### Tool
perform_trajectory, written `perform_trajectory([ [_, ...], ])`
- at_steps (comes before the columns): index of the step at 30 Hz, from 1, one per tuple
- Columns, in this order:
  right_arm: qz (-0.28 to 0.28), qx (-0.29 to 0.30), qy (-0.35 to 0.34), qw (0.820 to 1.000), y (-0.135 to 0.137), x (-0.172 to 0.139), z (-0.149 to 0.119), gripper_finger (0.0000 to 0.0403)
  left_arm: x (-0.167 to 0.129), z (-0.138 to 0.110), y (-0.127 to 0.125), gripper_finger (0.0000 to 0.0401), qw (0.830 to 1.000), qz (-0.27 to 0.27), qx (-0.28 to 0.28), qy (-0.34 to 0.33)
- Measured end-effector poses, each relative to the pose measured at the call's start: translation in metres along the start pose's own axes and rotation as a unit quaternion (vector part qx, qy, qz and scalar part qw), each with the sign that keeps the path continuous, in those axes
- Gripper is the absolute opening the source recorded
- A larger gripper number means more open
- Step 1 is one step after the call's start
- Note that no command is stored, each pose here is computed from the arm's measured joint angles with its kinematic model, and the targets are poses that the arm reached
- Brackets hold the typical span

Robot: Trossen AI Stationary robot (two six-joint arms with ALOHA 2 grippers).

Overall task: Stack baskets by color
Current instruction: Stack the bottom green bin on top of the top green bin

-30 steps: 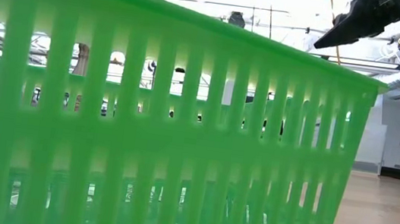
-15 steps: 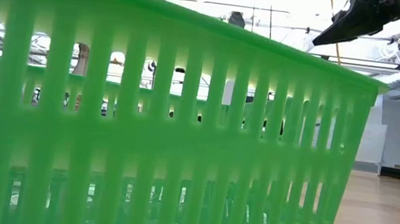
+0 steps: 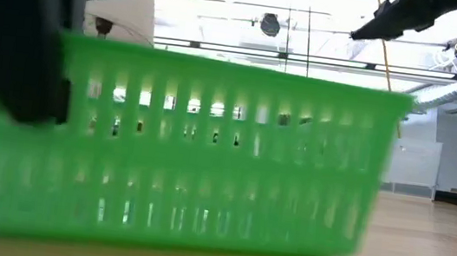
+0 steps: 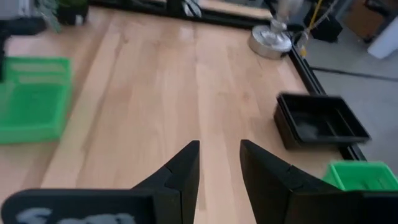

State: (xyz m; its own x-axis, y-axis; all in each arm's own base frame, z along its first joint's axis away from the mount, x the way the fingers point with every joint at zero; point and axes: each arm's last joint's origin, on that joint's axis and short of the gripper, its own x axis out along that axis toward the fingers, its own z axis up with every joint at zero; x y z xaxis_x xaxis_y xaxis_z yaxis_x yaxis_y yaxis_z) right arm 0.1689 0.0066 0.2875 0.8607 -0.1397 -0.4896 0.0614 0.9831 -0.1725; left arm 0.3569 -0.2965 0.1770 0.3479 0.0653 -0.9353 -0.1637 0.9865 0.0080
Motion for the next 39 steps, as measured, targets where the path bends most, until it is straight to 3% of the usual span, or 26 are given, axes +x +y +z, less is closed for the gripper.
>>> perform_trajectory([
  [12, 0.032, 0.010, -0.025, 0.999, 0.025, 0.046, 0.013, 0.0112, -0.054, 0.051, 0.095, 0.0012, 0.987, 0.130, 0.097, -0.001],
  [18, 0.035, 0.014, -0.026, 0.999, 0.035, 0.071, 0.013, 0.0112, -0.052, 0.084, 0.148, 0.0007, 0.977, 0.161, 0.140, 0.010],
  [25, 0.036, 0.003, 0.008, 0.999, 0.042, 0.095, 0.004, 0.0112, -0.043, 0.109, 0.202, 0.0018, 0.976, 0.182, 0.119, 0.026],
  [31, 0.017, -0.008, 0.039, 0.999, 0.041, 0.114, -0.006, 0.0112, -0.040, 0.117, 0.219, 0.0009, 0.976, 0.181, 0.120, 0.025],
  [39, -0.014, -0.041, 0.070, 0.997, 0.035, 0.125, -0.015, 0.0112, -0.038, 0.124, 0.219, 0.0008, 0.975, 0.171, 0.144, 0.002],
])
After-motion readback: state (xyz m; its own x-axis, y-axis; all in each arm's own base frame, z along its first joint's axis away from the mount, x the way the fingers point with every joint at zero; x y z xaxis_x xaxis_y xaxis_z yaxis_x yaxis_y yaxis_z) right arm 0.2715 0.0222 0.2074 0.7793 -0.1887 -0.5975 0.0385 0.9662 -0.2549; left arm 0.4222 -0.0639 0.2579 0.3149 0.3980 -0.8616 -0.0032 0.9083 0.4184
